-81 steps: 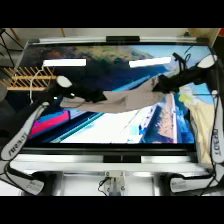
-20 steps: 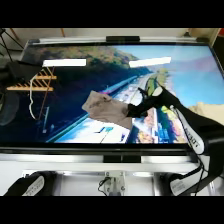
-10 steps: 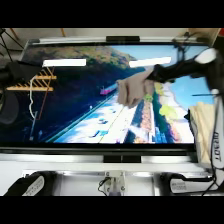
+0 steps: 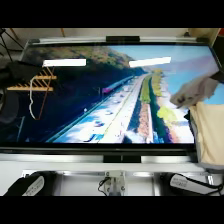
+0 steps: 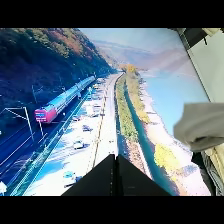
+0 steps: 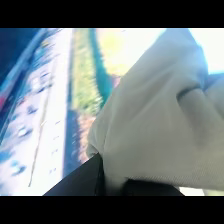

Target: Fold the shirts.

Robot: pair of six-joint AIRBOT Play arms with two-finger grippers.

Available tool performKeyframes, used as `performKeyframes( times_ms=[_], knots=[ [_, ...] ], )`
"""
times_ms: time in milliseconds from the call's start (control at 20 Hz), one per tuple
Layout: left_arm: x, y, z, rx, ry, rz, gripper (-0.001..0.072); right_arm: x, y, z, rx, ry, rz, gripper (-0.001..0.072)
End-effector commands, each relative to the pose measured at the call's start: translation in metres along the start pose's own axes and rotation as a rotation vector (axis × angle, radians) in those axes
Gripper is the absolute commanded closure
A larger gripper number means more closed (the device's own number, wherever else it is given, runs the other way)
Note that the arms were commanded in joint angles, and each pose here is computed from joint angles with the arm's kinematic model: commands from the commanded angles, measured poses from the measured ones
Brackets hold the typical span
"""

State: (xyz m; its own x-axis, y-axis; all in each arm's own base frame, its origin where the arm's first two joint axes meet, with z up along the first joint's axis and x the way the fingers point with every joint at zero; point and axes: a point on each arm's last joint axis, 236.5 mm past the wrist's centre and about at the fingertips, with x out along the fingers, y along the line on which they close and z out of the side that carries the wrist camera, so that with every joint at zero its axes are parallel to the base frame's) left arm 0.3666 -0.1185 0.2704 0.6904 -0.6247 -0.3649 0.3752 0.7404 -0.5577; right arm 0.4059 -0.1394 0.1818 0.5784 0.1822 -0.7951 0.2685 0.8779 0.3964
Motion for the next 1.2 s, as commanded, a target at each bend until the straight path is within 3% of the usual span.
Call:
performKeyframes(
  times_ms=[0, 150, 400, 750, 900, 1050, 1100, 1150],
  knots=[
    [0.002, -0.005, -0.002, 0.004, 0.005, -0.011, 0.0674, -0.026, -0.056, 0.013, 0.094, -0.084, -0.096, 0.0642],
    [0.003, -0.008, -0.003, 0.008, 0.011, -0.019, 0.0674, -0.041, -0.074, -0.002, 0.152, -0.051, -0.131, 0.0641],
    [0.003, -0.008, -0.004, 0.009, 0.011, -0.02, 0.0674, -0.089, -0.138, -0.074, 0.32, 0.141, -0.379, 0.0641],
    [0.003, -0.008, -0.004, 0.013, 0.012, -0.02, 0.0674, -0.123, -0.166, -0.143, 0.516, 0.221, -0.457, 0.0642],
    [0.003, -0.008, -0.004, 0.013, 0.012, -0.02, 0.0674, -0.102, -0.172, -0.201, 0.612, 0.36, -0.436, 0.0642],
    [0.003, -0.008, -0.004, 0.012, 0.012, -0.02, 0.0674, -0.093, -0.187, -0.253, 0.658, 0.508, -0.511, 0.0639],
    [0.003, -0.008, -0.004, 0.012, 0.011, -0.02, 0.0674, -0.092, -0.195, -0.258, 0.65, 0.516, -0.539, 0.0584],
    [0.003, -0.008, -0.004, 0.013, 0.012, -0.02, 0.0674, -0.093, -0.204, -0.255, 0.633, 0.496, -0.572, 0.0292]
  ],
)
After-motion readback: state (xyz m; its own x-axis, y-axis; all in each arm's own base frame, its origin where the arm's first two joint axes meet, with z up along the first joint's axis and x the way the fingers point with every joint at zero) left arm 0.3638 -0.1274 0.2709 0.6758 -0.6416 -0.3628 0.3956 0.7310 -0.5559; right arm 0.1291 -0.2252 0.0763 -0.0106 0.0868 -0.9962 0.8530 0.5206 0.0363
